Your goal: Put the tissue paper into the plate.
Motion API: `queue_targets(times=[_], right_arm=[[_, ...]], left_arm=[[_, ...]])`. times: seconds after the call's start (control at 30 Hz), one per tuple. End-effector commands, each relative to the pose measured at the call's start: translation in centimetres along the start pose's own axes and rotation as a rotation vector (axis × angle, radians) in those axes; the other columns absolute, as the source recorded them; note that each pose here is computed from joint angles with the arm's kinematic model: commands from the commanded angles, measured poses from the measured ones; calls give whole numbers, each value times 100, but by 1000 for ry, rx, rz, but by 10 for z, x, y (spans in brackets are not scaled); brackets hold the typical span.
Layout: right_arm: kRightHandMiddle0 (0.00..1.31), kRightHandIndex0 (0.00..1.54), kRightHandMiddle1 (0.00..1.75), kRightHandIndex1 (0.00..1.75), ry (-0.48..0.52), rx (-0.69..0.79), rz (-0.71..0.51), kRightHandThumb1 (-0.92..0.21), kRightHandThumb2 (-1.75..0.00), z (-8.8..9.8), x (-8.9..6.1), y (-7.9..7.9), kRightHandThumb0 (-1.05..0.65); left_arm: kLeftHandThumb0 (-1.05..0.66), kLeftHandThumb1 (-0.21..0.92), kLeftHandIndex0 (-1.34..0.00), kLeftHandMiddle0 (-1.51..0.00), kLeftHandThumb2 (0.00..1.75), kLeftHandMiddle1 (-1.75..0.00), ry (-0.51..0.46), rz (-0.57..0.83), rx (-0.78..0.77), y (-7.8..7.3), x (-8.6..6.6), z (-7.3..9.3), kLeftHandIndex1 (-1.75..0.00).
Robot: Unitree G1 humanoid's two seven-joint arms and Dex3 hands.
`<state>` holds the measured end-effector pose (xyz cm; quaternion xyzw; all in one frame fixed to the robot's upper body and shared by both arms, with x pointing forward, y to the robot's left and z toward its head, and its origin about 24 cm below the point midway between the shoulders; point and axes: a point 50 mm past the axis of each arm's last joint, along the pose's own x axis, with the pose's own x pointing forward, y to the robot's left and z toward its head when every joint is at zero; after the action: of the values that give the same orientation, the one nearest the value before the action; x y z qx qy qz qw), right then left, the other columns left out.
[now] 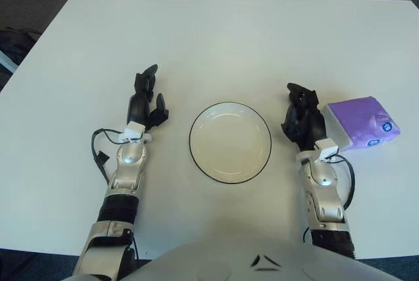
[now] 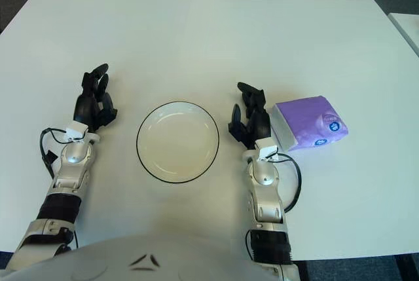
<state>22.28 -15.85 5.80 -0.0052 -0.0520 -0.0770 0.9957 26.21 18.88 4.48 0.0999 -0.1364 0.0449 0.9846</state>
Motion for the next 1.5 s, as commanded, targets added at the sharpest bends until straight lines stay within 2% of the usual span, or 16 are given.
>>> queue_targets(times=[0.0, 0.2, 0.4, 0.6, 0.77, 0.87, 1.0, 1.33, 1.47], right_arm=[[0, 26, 97, 42, 39, 0, -6, -92, -78, -1, -7, -3, -54], [0, 25, 95, 42, -15, -9, -5, -92, -76, 11, -6, -8, -52], [0, 25, 92, 42, -93, -20, -7, -92, -75, 30, -4, -17, -51], [0, 26, 93, 43, -213, -62, -25, -92, -73, 44, -1, -25, -52], [0, 27, 97, 43, -278, -100, -49, -91, -70, 61, 15, -44, -52], [0, 27, 102, 43, -347, -136, -55, -90, -69, 85, 21, -45, -52], [0, 26, 102, 43, -398, -187, -63, -90, -70, 103, 29, -46, -52], [0, 25, 97, 40, -461, -349, -51, -84, -71, 129, 46, -54, -52], [0, 24, 96, 39, -502, -557, -31, -85, -68, 157, 61, -59, -55]], left_arm=[[-67, 92, 0, -29, 89, -3, 225, -22, -17, -13, -47, -41, -76], [-66, 92, 0, -30, 89, -3, 223, -22, -23, -14, -46, -40, -75], [-66, 92, 0, -30, 90, -3, 227, -23, -23, -15, -46, -41, -75], [-67, 92, 0, -28, 89, -2, 232, -23, -26, -16, -44, -42, -74], [-68, 92, 0, -27, 88, -2, 236, -29, -31, -17, -43, -43, -74], [-68, 92, 0, -27, 88, -1, 238, -35, -30, -18, -43, -43, -73], [-68, 92, 0, -27, 88, -2, 238, -39, -29, -18, -42, -43, -72], [-68, 92, 0, -28, 88, -2, 242, -44, -30, -20, -42, -44, -72], [-69, 92, 0, -28, 88, -2, 239, -46, -31, -21, -41, -44, -72]])
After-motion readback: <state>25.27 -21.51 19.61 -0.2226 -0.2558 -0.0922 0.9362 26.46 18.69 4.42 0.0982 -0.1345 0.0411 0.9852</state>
